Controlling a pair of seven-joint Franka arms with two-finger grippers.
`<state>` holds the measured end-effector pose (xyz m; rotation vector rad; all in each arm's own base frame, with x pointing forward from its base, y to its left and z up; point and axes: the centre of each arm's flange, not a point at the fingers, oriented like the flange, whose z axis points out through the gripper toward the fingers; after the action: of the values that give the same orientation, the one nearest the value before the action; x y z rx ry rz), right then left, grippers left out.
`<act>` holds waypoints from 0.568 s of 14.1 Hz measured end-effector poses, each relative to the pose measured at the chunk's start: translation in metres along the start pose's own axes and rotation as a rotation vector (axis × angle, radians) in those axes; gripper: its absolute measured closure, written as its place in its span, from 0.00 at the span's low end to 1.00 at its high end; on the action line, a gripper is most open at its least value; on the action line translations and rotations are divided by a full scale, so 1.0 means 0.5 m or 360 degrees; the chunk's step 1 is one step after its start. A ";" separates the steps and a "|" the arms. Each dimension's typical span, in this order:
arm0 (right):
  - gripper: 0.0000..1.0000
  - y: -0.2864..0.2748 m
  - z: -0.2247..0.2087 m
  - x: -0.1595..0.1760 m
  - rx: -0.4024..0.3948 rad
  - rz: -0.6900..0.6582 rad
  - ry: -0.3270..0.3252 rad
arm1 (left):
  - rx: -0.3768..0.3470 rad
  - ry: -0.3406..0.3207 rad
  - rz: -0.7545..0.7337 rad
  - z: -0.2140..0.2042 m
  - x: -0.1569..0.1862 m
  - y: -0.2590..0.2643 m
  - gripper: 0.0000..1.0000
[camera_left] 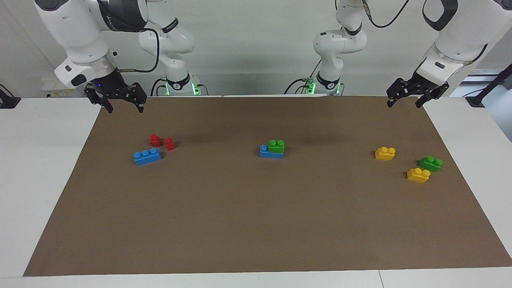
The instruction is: Remove green block with left arm and hold with right
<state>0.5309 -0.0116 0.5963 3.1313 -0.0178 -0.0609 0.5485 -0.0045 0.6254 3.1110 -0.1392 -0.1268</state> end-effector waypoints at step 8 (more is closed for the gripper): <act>0.00 0.004 0.000 0.000 0.0000 0.0006 -0.0002 | 0.0000 0.0000 0.0001 0.000 0.000 0.000 0.00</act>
<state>0.5308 -0.0134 0.5962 3.1313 -0.0239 -0.0627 0.5485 -0.0043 0.6254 3.1110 -0.1401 -0.1263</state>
